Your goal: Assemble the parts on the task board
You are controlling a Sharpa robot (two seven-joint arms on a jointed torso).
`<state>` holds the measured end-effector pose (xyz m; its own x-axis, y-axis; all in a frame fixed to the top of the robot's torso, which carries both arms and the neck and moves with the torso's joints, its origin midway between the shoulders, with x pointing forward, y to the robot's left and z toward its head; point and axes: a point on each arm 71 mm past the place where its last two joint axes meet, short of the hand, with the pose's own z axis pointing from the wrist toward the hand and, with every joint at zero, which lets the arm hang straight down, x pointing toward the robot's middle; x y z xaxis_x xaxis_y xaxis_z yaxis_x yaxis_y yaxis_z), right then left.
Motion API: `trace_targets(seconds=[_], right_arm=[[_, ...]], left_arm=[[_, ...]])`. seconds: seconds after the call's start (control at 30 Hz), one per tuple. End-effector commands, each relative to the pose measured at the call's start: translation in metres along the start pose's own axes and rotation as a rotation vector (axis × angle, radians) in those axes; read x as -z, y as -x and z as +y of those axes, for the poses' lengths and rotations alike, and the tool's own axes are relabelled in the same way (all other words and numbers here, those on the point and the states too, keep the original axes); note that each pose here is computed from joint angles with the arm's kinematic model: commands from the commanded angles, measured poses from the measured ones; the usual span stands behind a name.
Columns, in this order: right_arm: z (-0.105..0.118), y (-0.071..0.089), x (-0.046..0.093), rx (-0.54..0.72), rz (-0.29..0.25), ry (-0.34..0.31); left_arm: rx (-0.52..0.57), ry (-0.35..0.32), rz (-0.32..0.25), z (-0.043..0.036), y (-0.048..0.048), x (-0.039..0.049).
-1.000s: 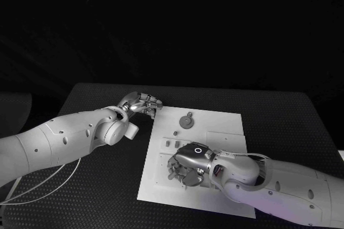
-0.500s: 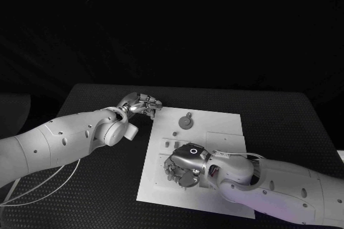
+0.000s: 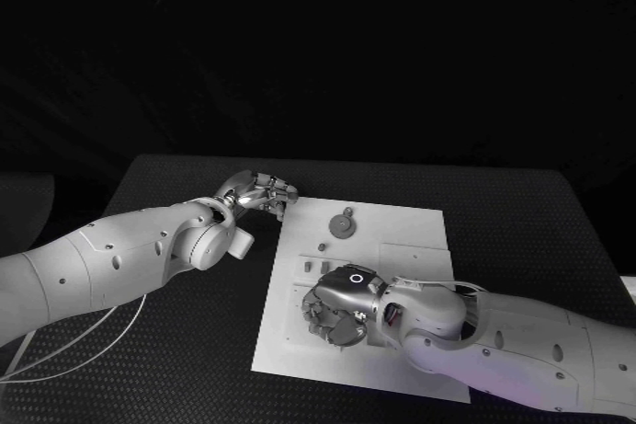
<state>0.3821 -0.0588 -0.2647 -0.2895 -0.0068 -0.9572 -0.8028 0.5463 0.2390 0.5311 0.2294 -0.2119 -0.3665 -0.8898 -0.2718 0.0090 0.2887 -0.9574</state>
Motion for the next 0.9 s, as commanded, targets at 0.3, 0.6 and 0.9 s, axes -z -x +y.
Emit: trace_targets(seconds=[0.3,0.6,0.9], right_arm=[[0.002,-0.005,0.002,-0.038,0.010,0.011],[0.005,0.001,0.009,-0.061,-0.048,0.022],[-0.020,0.041,0.028,-0.120,-0.194,-0.042]], left_arm=[[0.006,-0.012,0.010,-0.0015,-0.0009,-0.0001],[0.006,-0.011,0.009,-0.0012,-0.0002,0.0000],[0.004,-0.011,0.005,-0.0011,0.0003,-0.0002]])
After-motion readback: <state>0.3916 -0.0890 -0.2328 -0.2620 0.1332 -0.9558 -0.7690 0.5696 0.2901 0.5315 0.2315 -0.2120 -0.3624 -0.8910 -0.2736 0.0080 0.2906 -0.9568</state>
